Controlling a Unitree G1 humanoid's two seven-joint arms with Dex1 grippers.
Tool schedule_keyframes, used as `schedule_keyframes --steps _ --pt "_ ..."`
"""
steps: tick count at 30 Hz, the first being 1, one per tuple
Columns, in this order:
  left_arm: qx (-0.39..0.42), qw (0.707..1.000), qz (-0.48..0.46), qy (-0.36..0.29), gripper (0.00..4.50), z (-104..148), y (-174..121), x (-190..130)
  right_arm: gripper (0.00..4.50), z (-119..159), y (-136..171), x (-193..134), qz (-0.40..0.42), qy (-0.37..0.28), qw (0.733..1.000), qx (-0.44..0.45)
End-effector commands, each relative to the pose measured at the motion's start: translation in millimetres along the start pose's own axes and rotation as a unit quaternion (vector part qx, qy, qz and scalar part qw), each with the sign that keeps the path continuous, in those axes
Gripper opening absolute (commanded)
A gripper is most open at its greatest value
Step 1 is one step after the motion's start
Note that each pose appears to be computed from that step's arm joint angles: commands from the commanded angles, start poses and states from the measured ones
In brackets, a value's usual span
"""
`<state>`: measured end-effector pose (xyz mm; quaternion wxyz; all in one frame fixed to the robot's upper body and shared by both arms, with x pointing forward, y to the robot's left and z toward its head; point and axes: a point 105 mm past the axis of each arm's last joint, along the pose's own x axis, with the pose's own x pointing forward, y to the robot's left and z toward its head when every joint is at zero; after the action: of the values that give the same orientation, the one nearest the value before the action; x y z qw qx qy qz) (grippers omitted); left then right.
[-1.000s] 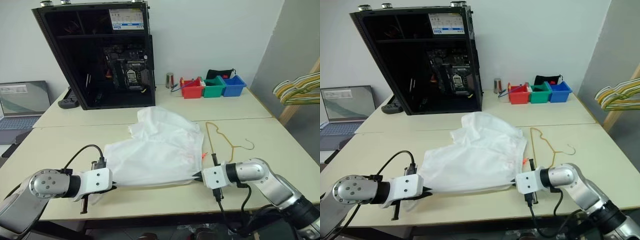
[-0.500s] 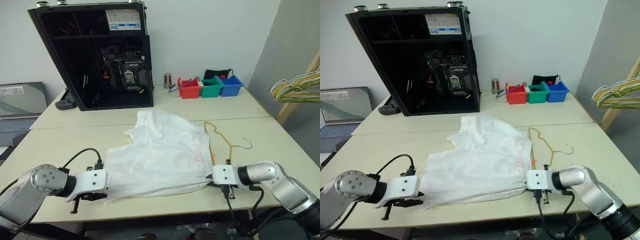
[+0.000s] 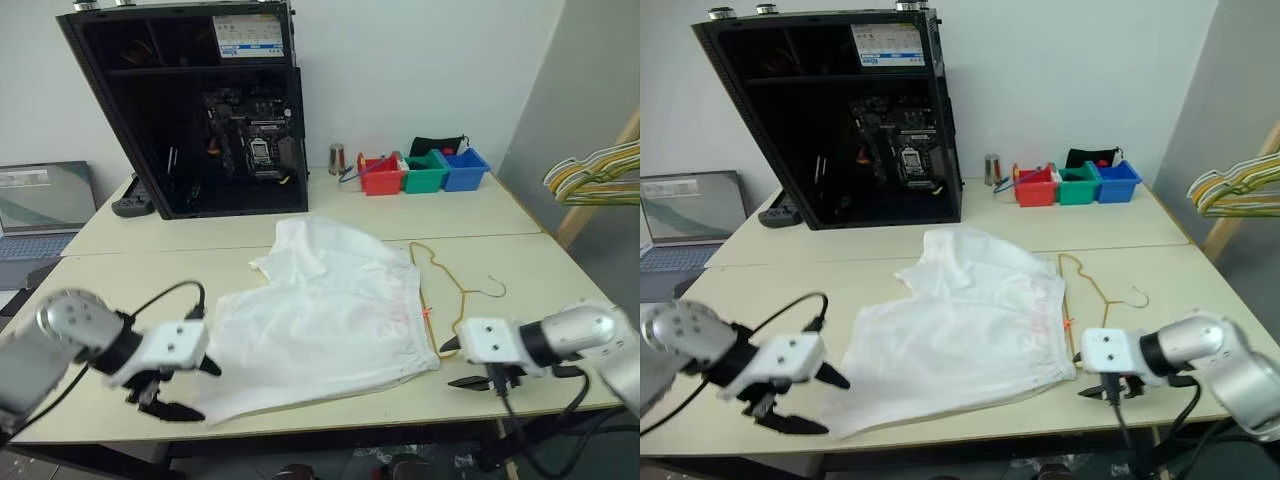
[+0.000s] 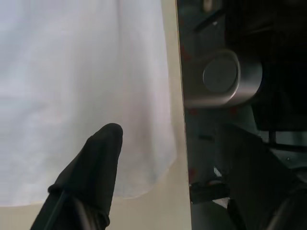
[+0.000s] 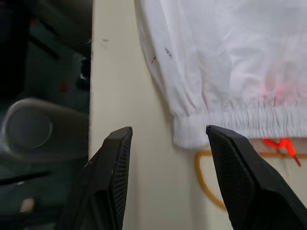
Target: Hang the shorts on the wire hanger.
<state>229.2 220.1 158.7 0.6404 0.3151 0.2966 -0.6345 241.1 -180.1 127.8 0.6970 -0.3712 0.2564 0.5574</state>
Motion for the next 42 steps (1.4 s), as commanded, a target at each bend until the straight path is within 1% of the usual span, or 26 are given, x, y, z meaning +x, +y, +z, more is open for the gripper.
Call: schedule_keyframes --steps 1,2,5,7,9,11,13,15,19,25,29,35,37,40,42 --pt "0.023 0.991 0.067 -0.113 3.31 48.0 38.3 -8.6 2.93 -24.1 -41.4 -13.1 -0.119 0.006 0.984 0.135" --pt "0.025 0.985 0.090 -0.143 3.31 60.8 49.9 -7.0 2.93 -31.7 -47.5 -11.9 -0.137 0.007 0.977 0.166" --pt "0.013 0.970 0.137 -0.202 3.31 86.9 73.3 -1.4 2.93 -48.0 -59.0 -8.7 -0.173 0.012 0.957 0.233" --pt "0.023 0.964 0.153 -0.217 3.31 98.0 80.5 11.9 2.93 -61.9 -64.3 -3.0 -0.194 0.019 0.936 0.292" --pt "0.029 0.964 0.153 -0.216 3.31 101.0 80.7 21.2 2.93 -68.7 -65.4 -0.3 -0.200 0.025 0.925 0.323" --pt "0.028 0.959 0.135 -0.247 3.31 107.3 73.5 38.8 2.93 -66.5 -58.3 12.2 -0.193 0.032 0.912 0.361" --pt "0.027 0.960 0.113 -0.254 3.31 106.1 63.3 49.7 2.93 -58.0 -53.1 22.6 -0.175 0.018 0.894 0.413" --pt "0.025 0.962 0.109 -0.250 3.31 101.4 58.3 54.0 2.93 -50.2 -52.0 28.3 -0.167 0.012 0.887 0.430" --pt "0.020 0.961 0.108 -0.253 3.31 97.2 50.9 59.7 2.93 -45.2 -50.2 34.0 -0.169 0.020 0.883 0.438" --pt "0.014 0.961 0.112 -0.251 3.31 92.2 43.9 67.2 2.93 -52.9 -47.6 44.0 -0.189 0.051 0.880 0.433" --pt "0.004 0.959 0.127 -0.253 3.31 88.5 44.5 63.7 2.93 -50.1 -46.2 63.5 -0.187 0.060 0.883 0.426" --pt "0.000 0.958 0.135 -0.253 3.31 87.6 42.6 64.0 2.93 -49.1 -52.0 71.4 -0.196 0.061 0.881 0.426" --pt "0.000 0.957 0.139 -0.253 3.31 87.7 42.1 63.9 2.93 -52.7 -51.3 73.8 -0.201 0.071 0.881 0.422" --pt "-0.002 0.957 0.144 -0.253 3.31 87.2 42.8 62.6 2.93 -54.8 -47.2 78.7 -0.199 0.081 0.887 0.409" --pt "-0.002 0.956 0.149 -0.251 3.40 86.4 43.8 60.8 2.56 -54.6 -40.5 82.5 -0.190 0.086 0.893 0.399"
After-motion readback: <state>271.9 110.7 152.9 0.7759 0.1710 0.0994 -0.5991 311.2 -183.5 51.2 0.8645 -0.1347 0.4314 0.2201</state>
